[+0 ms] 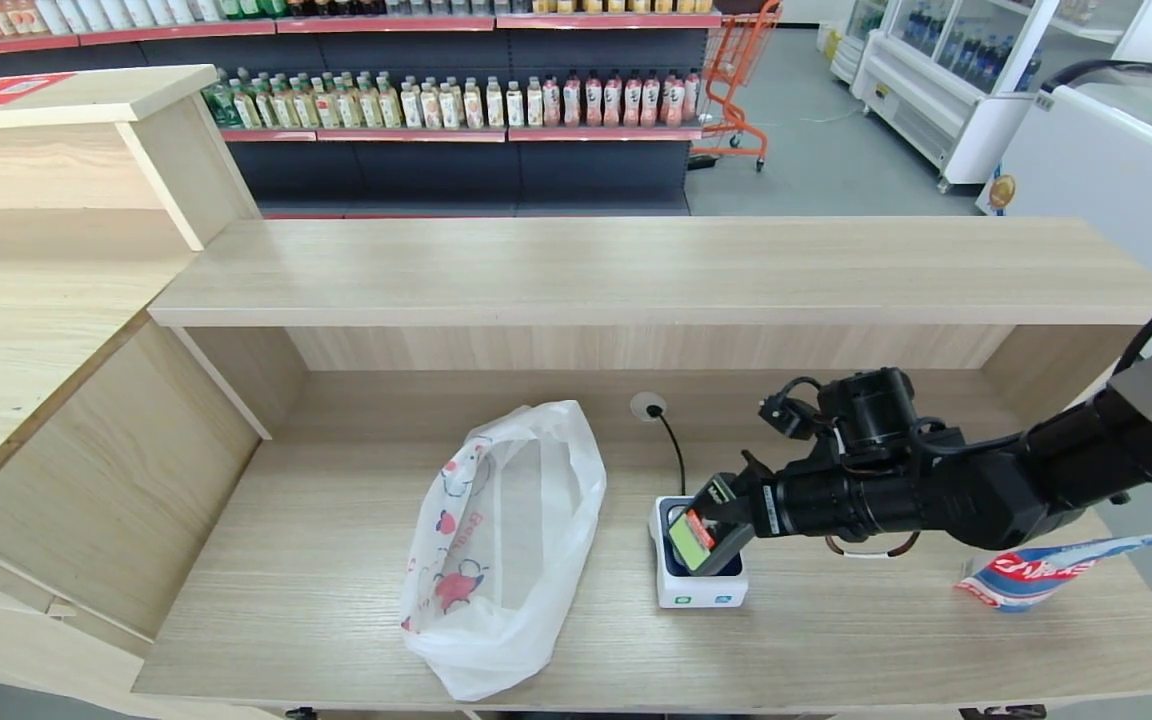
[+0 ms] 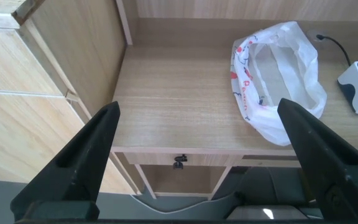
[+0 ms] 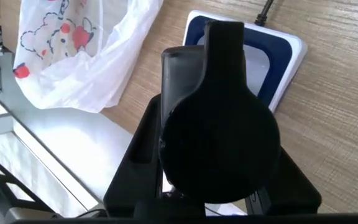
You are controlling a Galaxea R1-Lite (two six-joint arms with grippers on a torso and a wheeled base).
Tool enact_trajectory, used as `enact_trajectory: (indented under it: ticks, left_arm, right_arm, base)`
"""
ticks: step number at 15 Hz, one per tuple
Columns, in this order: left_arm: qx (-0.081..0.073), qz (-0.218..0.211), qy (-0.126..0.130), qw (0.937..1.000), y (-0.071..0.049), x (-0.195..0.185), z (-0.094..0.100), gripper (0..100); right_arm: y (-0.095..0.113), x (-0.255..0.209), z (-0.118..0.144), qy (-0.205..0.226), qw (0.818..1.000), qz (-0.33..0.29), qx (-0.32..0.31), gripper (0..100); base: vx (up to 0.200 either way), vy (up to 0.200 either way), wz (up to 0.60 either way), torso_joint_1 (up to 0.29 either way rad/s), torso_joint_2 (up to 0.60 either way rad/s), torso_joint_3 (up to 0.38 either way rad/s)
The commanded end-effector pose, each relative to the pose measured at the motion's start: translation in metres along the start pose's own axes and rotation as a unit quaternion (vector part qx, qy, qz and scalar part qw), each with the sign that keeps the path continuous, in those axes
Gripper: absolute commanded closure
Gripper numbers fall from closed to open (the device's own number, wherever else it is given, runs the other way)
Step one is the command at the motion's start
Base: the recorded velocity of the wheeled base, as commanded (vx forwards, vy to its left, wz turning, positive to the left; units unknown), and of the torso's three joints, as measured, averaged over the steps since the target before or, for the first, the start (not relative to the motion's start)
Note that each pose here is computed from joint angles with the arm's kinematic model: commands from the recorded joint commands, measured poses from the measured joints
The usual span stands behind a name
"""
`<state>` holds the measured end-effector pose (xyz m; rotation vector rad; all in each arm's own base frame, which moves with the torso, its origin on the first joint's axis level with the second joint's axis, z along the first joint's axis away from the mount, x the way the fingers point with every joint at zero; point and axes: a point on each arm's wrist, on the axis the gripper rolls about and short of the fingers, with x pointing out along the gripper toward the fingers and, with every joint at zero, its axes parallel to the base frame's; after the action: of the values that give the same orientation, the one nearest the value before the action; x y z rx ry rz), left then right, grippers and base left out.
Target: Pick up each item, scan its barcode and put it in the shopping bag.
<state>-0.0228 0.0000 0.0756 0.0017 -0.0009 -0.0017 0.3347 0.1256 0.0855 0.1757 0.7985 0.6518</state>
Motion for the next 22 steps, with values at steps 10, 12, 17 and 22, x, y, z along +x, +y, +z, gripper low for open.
enact_trajectory:
  ticks: [10,12,17,22]
  left_arm:
    - [0.0,0.0,0.0,1.0,0.0,0.0,0.0,0]
    - [0.0,0.0,0.0,1.0,0.0,0.0,0.0,0]
    - [0.002,0.0,0.0,1.0,0.0,0.0,0.0,0]
    - [-0.002,0.0,0.0,1.0,0.0,0.0,0.0,0]
  right_arm:
    - [0.032,-0.056,0.041,-0.103,0.994,0.008,-0.022,100]
    - [0.031,-0.096,0.045,-0.151,0.975,-0.105,-0.123,100]
    - [0.038,-0.127,0.018,-0.165,0.965,-0.125,-0.159,100]
    - [0.046,-0.141,0.011,-0.176,0.973,-0.069,-0.132,100]
  base:
    - [0.0,0.0,0.0,0.0,0.0,0.0]
    - [0.0,0.0,0.0,0.0,0.0,0.0]
    - [0.0,0.0,0.0,0.0,0.0,0.0]
    - [0.0,0.08,0.0,0.001,0.0,0.003]
